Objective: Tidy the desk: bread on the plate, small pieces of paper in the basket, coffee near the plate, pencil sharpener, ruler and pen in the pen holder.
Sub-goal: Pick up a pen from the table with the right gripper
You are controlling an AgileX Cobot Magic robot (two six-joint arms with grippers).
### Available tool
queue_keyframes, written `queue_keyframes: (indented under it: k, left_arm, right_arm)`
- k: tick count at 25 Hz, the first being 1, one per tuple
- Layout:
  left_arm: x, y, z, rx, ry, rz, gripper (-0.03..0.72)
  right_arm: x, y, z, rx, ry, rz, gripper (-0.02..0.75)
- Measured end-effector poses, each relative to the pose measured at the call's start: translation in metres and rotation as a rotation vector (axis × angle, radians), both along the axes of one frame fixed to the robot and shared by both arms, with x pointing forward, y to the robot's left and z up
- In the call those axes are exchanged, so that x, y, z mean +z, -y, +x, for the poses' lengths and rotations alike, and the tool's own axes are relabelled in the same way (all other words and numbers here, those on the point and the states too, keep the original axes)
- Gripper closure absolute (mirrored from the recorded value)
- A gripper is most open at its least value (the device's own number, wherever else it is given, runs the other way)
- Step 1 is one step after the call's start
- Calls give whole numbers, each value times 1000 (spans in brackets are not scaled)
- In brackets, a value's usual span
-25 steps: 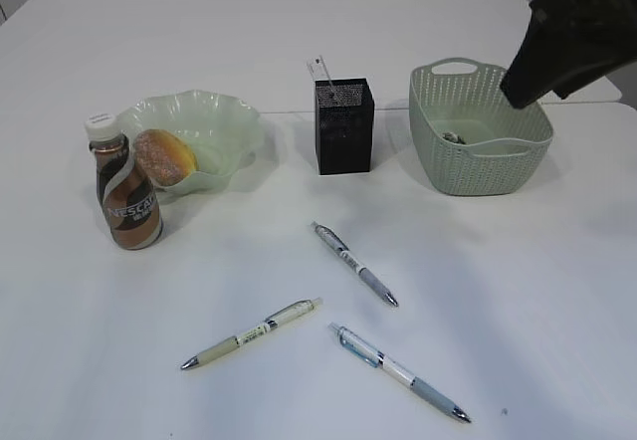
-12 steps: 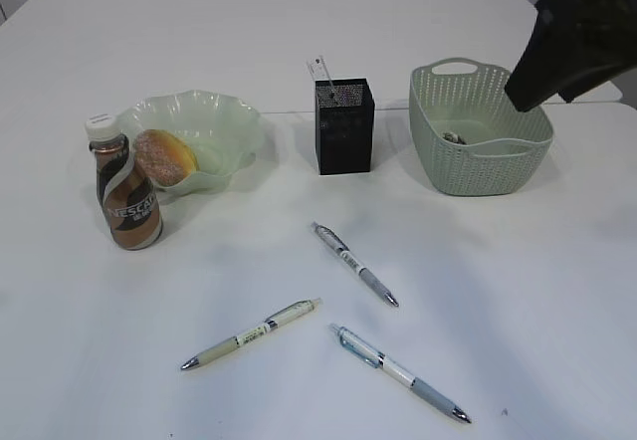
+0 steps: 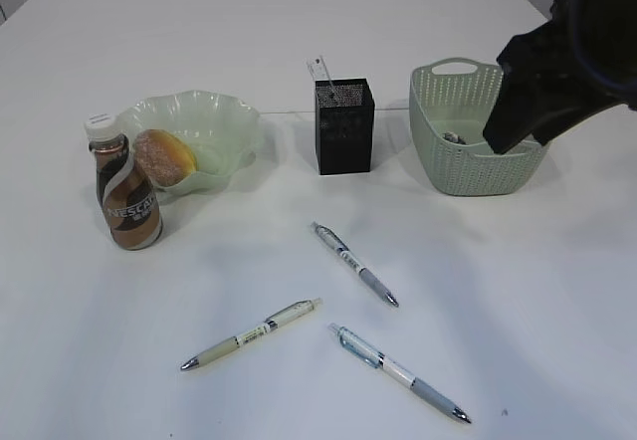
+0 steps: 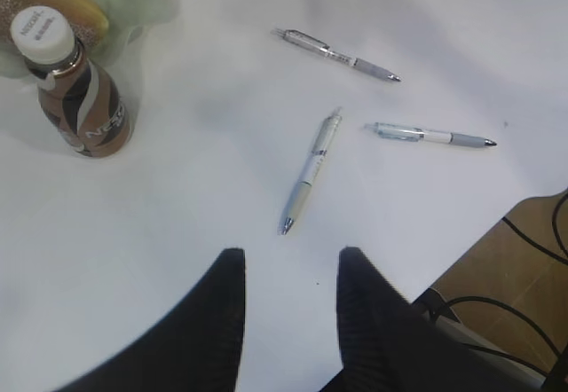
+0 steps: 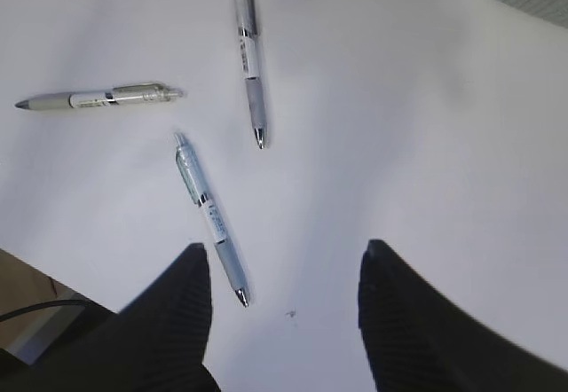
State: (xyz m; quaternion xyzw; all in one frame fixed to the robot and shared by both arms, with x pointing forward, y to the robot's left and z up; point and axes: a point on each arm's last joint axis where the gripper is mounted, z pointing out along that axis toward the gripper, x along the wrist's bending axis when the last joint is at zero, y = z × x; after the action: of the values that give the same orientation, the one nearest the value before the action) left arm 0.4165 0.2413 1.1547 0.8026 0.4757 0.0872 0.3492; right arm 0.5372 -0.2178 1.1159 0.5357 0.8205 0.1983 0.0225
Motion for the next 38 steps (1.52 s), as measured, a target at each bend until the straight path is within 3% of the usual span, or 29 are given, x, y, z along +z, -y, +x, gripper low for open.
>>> queue_keyframes:
  k: [8,17,38]
  left_arm:
    - [0,0,0,1,-1,-1,445]
    - [0,0,0,1,-1,-1,445]
    - [0,0,0,4,-2,-2,445]
  right_arm:
    - [-30,-16,15,30,-91,-22,312]
    - [-57,-71,19,103,-52,-108,312]
    - [-102,-96,77,82,-82,-165,312]
